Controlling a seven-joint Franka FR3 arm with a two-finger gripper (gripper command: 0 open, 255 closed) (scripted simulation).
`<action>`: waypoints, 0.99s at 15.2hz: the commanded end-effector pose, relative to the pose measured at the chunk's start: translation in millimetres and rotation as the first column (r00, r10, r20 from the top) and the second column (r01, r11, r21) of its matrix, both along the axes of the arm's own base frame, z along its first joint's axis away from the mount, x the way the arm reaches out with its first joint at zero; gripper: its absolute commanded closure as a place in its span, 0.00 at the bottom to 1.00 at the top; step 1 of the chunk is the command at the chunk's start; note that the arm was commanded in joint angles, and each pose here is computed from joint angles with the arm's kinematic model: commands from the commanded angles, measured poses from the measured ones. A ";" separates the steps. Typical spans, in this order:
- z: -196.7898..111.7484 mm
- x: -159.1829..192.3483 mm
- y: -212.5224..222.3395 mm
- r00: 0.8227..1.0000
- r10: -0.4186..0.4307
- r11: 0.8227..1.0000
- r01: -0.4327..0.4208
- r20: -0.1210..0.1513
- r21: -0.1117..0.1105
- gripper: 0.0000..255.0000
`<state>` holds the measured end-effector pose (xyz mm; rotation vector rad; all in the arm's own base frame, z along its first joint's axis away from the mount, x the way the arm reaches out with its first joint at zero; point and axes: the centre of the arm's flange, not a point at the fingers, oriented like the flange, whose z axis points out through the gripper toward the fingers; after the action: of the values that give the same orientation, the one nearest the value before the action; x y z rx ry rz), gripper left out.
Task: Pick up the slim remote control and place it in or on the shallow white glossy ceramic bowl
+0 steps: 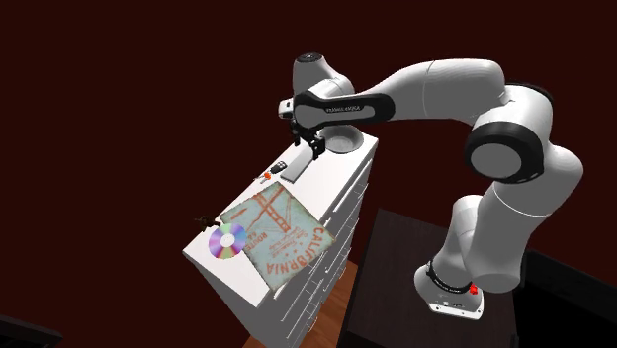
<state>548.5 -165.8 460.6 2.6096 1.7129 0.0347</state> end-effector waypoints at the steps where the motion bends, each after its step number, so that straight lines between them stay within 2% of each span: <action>1: -9.7 14.1 1.0 0.998 0.066 0.998 -0.066 -0.011 -0.003 0.00; 8: -49.7 14.9 0.7 0.998 0.066 0.998 -0.066 -0.011 -0.003 0.00; 15: -49.7 14.9 0.7 0.998 0.066 0.998 -0.066 -0.011 -0.003 0.00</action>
<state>563.4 -165.0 411.0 2.5549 1.8001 0.0187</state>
